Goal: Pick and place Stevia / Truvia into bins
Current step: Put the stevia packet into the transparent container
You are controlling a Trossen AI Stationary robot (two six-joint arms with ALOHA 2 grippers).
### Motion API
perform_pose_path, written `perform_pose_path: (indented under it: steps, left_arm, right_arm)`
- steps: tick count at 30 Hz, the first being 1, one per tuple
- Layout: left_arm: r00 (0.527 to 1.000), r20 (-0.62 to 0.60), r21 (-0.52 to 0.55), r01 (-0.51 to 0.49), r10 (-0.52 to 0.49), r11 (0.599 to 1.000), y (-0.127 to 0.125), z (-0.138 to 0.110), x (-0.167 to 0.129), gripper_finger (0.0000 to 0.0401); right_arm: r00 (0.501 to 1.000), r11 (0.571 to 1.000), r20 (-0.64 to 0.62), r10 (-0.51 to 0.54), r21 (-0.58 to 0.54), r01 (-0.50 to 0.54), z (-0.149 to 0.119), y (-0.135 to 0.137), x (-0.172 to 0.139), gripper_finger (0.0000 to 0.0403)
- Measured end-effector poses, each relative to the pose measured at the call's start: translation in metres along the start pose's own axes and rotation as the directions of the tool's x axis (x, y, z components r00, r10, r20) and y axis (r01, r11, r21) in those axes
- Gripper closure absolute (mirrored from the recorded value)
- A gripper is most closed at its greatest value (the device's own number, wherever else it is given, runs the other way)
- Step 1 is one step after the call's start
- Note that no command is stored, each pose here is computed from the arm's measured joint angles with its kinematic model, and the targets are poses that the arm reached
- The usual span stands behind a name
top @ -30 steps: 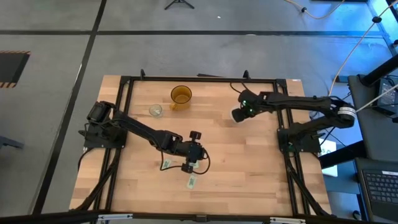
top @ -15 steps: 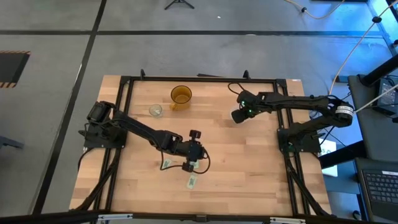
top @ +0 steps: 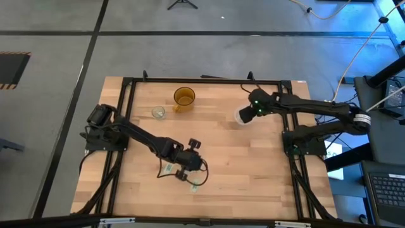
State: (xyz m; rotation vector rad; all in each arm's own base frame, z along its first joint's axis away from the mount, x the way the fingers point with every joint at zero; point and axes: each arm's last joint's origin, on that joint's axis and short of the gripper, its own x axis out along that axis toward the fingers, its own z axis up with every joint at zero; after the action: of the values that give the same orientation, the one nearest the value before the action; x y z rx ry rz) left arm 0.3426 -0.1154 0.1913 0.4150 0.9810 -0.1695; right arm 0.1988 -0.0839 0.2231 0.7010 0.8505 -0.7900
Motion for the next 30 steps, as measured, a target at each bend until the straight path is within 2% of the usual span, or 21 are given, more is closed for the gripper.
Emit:
perform_pose_path:
  steps: [6, 11, 15, 18, 25, 30]
  left_arm:
    - [0.997, 0.001, 0.035, 0.072, -0.072, 0.997, -0.018, 0.001, 0.004, 0.0321]
    - [0.996, -0.055, 0.008, 0.074, -0.074, 0.997, -0.025, -0.005, 0.024, 0.0339]
    - [0.989, -0.127, 0.014, 0.08, -0.077, 0.997, -0.028, -0.015, 0.041, 0.0352]
    - [0.986, -0.14, 0.011, 0.087, -0.085, 0.996, -0.028, -0.016, 0.049, 0.0359]
    - [0.982, -0.169, 0.01, 0.091, -0.088, 0.996, -0.03, -0.021, 0.06, 0.037]
    - [0.991, -0.115, 0.029, 0.072, -0.068, 0.997, -0.028, -0.017, 0.065, 0.0375]
  right_arm:
    - [0.969, 0.976, 0.131, 0.209, -0.08, -0.2, -0.006, 0.026, -0.026, 0.0275]
    - [0.888, 0.906, 0.2, 0.414, -0.183, -0.382, -0.014, 0.06, -0.038, 0.0276]
    - [0.843, 0.861, 0.202, 0.498, -0.23, -0.454, -0.022, 0.078, -0.04, 0.0276]
    - [0.841, 0.852, 0.177, 0.511, -0.234, -0.469, -0.029, 0.085, -0.038, 0.0276]
    - [0.89, 0.886, 0.018, 0.455, -0.103, -0.451, -0.06, 0.097, -0.026, 0.0276]
    - [0.894, 0.892, -0.053, 0.444, -0.062, -0.447, -0.081, 0.112, -0.013, 0.0276]
